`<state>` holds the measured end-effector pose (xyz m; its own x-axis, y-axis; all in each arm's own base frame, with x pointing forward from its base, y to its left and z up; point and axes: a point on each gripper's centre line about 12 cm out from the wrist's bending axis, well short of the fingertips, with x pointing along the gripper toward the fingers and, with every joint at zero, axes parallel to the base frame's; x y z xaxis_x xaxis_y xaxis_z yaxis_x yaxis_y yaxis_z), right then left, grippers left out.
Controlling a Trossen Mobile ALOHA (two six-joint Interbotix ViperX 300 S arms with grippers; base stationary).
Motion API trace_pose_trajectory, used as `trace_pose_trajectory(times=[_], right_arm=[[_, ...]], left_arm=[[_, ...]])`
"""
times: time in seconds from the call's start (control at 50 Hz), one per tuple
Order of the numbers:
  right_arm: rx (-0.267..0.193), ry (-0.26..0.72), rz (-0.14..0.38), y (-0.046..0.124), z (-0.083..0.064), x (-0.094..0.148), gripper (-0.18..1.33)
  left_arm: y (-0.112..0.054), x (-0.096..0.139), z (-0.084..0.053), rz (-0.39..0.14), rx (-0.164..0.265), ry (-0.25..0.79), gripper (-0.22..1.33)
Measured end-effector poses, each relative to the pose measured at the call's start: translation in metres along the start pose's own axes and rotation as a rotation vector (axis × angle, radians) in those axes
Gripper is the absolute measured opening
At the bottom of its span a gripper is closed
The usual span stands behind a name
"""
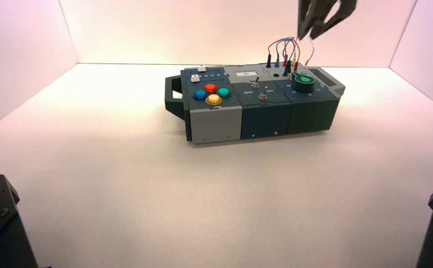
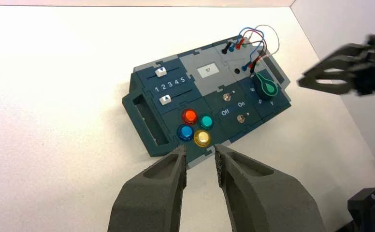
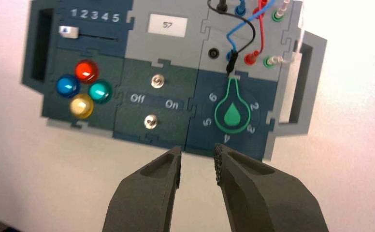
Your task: Insert the black wire.
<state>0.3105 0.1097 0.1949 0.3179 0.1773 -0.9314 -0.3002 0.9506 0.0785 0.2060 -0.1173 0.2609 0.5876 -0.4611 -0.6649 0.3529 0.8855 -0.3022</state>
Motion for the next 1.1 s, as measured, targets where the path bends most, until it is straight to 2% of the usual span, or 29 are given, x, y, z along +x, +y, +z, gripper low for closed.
trace_pose_trajectory(times=[0.24, 0.52, 0.74, 0.9, 1.1], right_arm=[[0.006, 0.042, -0.022, -0.009, 0.02, 0.028, 0.79], [-0.019, 0.077, -0.051, -0.016, 0.041, 0.054, 0.79], [-0.01, 0.089, -0.055, -0.02, 0.047, 0.065, 0.79], [0.011, 0.086, -0.062, -0.03, 0.052, 0.067, 0.79], [0.014, 0.11, -0.067, -0.037, 0.051, 0.072, 0.79]], left_arm=[[-0.001, -0.002, 0.003, -0.004, -0.016, -0.012, 0.71], [-0.001, 0.003, 0.006, -0.002, -0.029, 0.003, 0.71], [-0.002, 0.005, 0.011, 0.0, -0.032, 0.001, 0.71], [-0.002, 0.005, 0.016, 0.001, -0.034, -0.01, 0.71], [0.0, 0.008, 0.018, 0.01, -0.038, -0.006, 0.71]])
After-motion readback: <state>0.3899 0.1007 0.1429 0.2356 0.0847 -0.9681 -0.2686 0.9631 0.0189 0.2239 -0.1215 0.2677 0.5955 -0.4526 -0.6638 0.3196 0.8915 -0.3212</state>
